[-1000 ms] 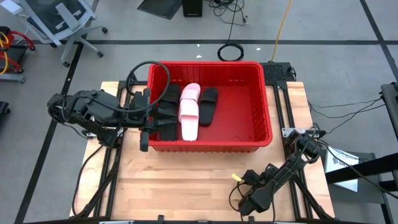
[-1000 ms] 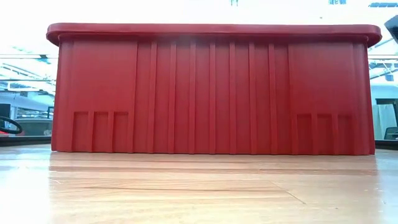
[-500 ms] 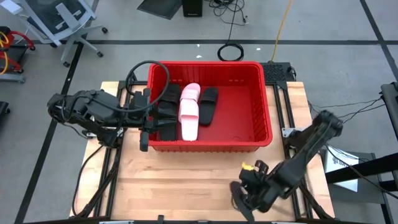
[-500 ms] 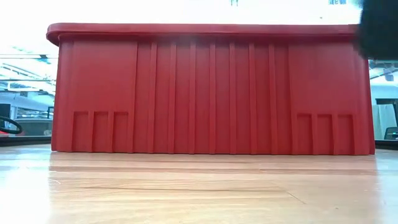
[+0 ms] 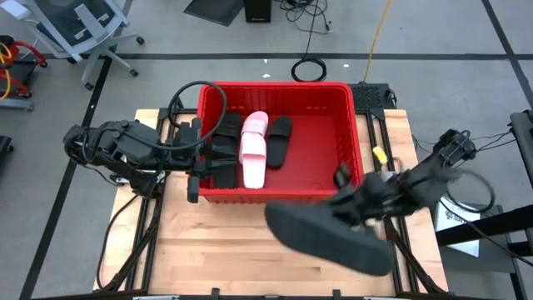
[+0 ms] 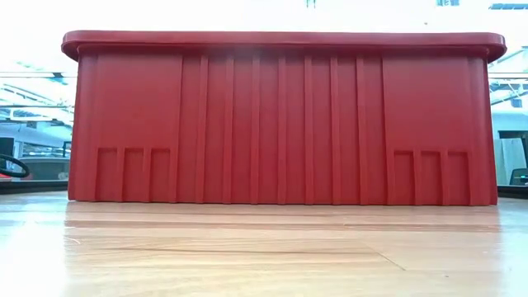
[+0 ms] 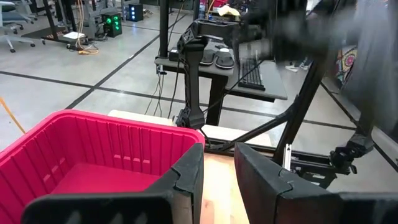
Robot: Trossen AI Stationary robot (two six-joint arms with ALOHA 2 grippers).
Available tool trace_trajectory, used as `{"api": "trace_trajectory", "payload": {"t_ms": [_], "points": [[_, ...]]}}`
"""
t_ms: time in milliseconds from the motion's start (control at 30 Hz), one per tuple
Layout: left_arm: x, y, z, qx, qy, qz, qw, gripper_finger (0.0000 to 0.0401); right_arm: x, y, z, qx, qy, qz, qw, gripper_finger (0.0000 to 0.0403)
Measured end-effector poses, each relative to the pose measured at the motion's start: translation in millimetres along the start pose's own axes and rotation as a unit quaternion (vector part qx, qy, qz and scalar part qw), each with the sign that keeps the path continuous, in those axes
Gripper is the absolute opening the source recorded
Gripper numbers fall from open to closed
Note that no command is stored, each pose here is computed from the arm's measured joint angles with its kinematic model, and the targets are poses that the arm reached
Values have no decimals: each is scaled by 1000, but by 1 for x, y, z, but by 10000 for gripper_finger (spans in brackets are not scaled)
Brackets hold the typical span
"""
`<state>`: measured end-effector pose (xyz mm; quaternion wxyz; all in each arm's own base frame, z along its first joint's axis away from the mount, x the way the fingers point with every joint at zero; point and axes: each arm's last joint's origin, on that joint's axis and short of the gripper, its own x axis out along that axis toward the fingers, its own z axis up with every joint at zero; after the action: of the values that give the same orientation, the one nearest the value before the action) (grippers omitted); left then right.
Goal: Pick and place slides into bin
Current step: Put the black slide into the red bin
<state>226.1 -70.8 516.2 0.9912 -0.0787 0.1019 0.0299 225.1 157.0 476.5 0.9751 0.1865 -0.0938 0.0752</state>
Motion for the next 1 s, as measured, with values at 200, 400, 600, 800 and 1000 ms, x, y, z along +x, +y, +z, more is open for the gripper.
{"api": "trace_trajectory", "payload": {"t_ms": [200,400,600,800,1000], "points": [[0,0,0,-1,0,0,1000,88,-5,-9,48,-105,-198,-4,975,0],[0,0,0,-2,0,1,1000,88,1,-37,70,-213,-300,-123,922,0],[0,0,0,-2,0,0,1000,88,9,-78,81,-250,-300,-277,878,0],[-4,1,1,-6,-3,-3,1000,88,25,-114,87,-291,-224,-388,846,0],[-21,7,7,-14,-22,-11,1000,88,58,-143,106,-342,-80,-493,796,0]]}}
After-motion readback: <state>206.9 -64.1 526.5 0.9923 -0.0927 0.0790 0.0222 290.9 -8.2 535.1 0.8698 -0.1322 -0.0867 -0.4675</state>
